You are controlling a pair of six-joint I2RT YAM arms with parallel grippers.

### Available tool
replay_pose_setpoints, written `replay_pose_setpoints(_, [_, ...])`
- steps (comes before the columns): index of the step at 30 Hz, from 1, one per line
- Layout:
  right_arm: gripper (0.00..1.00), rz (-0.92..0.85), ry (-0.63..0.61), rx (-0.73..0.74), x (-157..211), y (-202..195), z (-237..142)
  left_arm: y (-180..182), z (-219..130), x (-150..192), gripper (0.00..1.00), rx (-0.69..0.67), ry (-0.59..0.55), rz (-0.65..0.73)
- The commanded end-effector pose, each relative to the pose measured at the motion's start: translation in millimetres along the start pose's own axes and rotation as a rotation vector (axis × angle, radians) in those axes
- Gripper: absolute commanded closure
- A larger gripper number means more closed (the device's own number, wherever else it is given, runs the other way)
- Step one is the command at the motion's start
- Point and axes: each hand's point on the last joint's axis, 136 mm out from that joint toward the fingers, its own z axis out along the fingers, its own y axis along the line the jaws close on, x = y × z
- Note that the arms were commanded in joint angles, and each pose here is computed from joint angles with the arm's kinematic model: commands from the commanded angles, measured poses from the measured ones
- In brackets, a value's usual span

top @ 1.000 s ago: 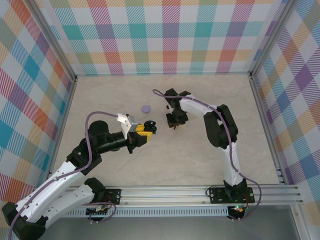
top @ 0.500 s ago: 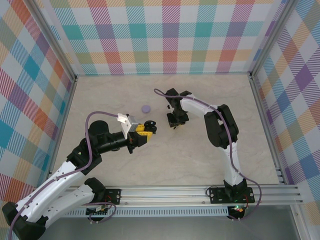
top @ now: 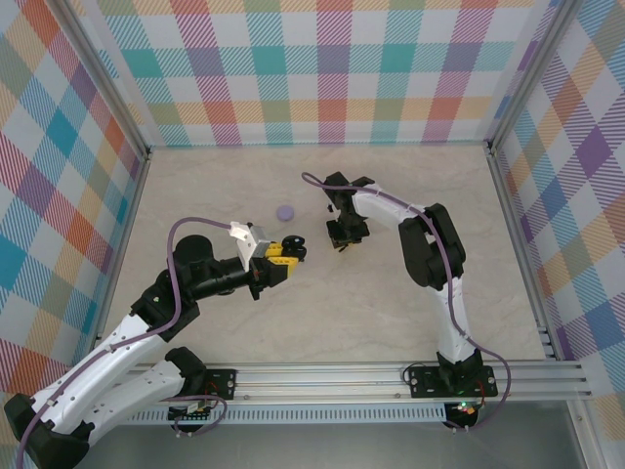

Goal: Insert the wireless bluetooth earbuds into the charging case

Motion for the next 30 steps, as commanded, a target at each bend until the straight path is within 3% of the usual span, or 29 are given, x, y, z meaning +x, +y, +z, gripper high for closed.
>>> replay_pose_setpoints(1, [0.77, -0.010, 0.086, -0.007, 17, 4, 25, -5, 0, -5, 0.95, 0.019, -0.022, -0.002])
replay_pose_setpoints(6, [0.79, -0.047, 0.051, 0.004, 13, 2, 19, -3, 1, -3, 0.95, 0.013, -0.018, -0.012])
replay_pose_setpoints(12, [0.82, -0.238, 0.059, 0.010, 23, -4, 11, -3, 1, -1, 0.95, 0.012, -0.011, -0.016])
replay_pose_setpoints(23, [0.78, -0.496, 0.102, -0.137, 58, 14, -7, -2, 4, 0, 0.95, 0.012, -0.011, -0.015])
replay_pose_setpoints(27, [0.69, -0.473, 0.109, -0.083, 54, 7, -5, -2, 5, 0, 0.95, 0.015, -0.009, -0.015])
replay_pose_setpoints(28, [0.60, -0.455, 0.104, -0.073, 51, 6, -7, -1, 5, 0, 0.95, 0.014, -0.008, -0.016])
replay_pose_setpoints(30, [0.58, -0.408, 0.100, -0.073, 48, 7, -11, -1, 5, 0, 0.95, 0.014, -0.009, -0.015])
